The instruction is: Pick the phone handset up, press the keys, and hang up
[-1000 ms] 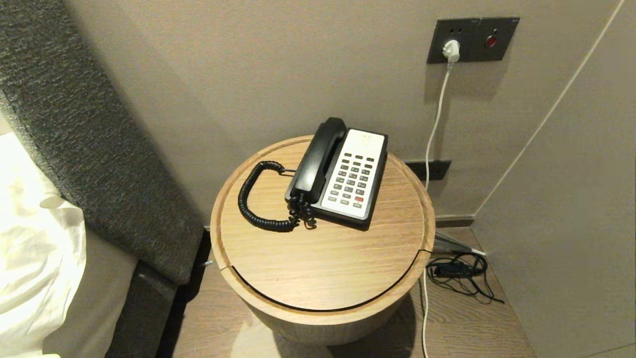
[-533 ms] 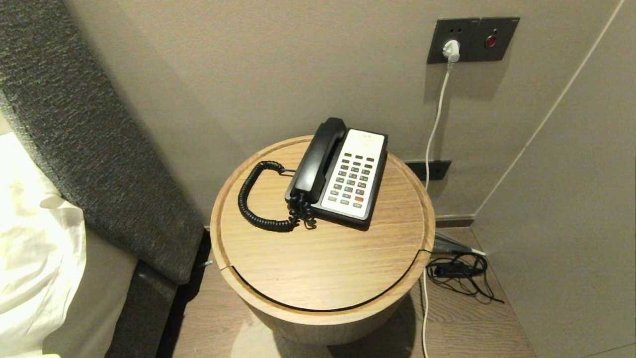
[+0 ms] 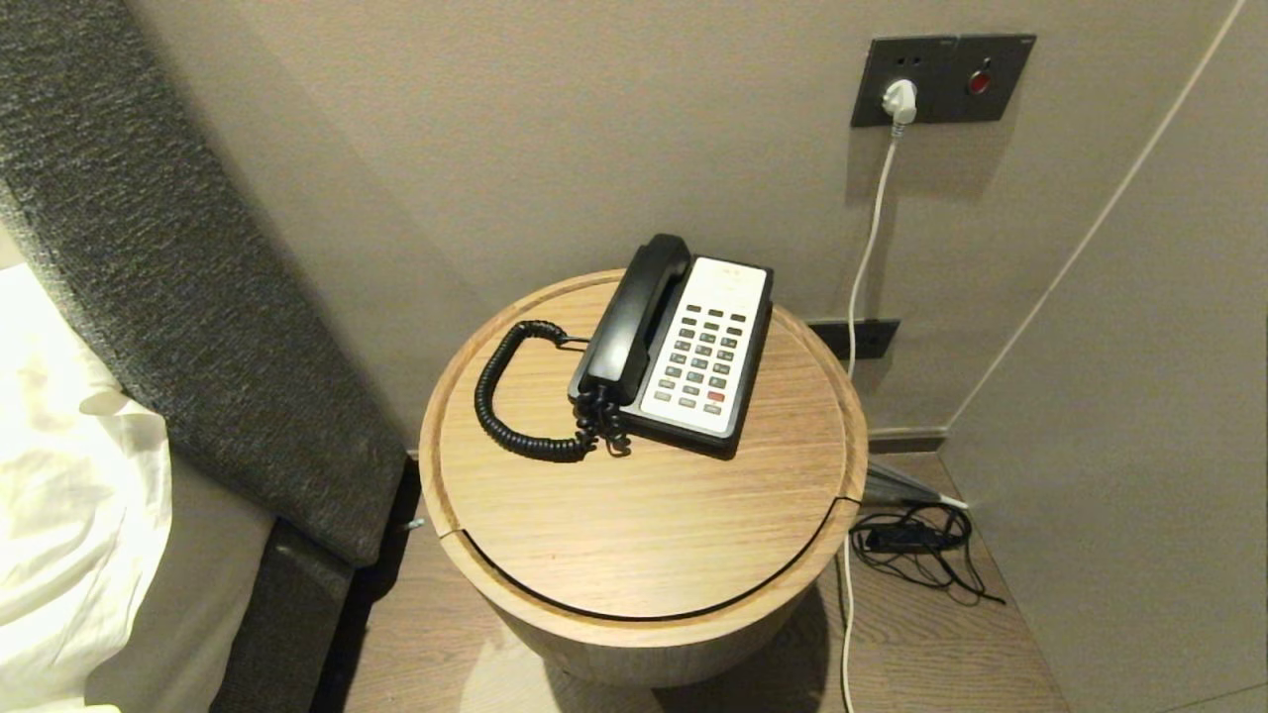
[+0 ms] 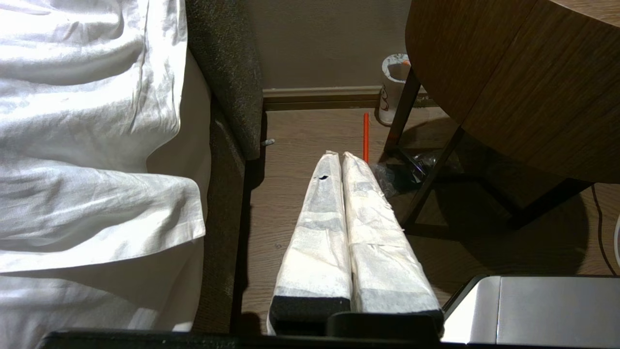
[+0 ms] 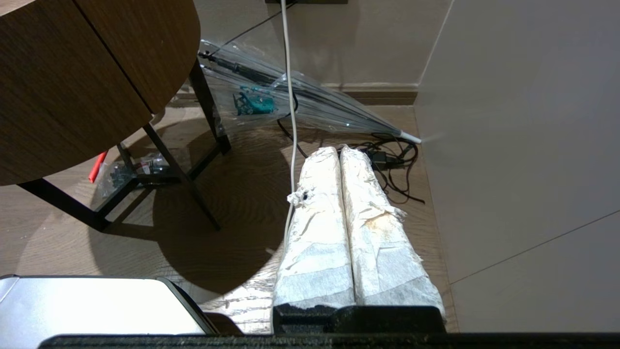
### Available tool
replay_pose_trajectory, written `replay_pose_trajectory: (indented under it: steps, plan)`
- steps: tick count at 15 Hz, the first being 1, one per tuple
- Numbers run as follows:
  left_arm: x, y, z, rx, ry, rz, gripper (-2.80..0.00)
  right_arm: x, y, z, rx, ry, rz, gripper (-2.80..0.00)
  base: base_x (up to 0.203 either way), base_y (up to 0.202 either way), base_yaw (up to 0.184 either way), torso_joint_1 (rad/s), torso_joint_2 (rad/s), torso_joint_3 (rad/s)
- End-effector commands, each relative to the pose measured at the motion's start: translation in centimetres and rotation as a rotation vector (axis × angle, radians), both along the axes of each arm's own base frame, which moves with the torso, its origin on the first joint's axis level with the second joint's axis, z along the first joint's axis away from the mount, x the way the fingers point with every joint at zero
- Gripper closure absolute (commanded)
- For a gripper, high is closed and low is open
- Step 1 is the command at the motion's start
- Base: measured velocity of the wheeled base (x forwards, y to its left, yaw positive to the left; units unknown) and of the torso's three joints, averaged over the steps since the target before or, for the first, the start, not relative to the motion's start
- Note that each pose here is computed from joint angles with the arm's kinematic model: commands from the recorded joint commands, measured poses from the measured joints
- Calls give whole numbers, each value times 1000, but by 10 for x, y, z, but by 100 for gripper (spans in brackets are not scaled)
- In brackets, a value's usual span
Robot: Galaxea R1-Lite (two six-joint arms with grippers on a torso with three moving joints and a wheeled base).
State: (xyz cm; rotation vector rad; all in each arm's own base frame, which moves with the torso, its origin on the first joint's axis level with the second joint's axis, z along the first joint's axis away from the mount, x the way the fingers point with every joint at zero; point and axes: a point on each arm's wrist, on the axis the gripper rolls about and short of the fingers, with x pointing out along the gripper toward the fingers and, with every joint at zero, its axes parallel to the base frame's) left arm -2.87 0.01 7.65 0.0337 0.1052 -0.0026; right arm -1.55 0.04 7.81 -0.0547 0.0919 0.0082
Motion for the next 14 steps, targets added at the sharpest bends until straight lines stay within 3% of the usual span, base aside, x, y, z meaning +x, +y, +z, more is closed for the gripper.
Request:
replay_pose_trajectory:
  steps: [1, 14]
  plan:
    - [0, 0, 0, 2, 2, 1, 0, 0, 0, 0, -1, 1, 1, 0, 0, 0, 0, 0, 0, 0]
    - [0, 0, 0, 0, 2, 1, 0, 0, 0, 0, -2, 1, 1, 0, 0, 0, 0, 0, 0, 0]
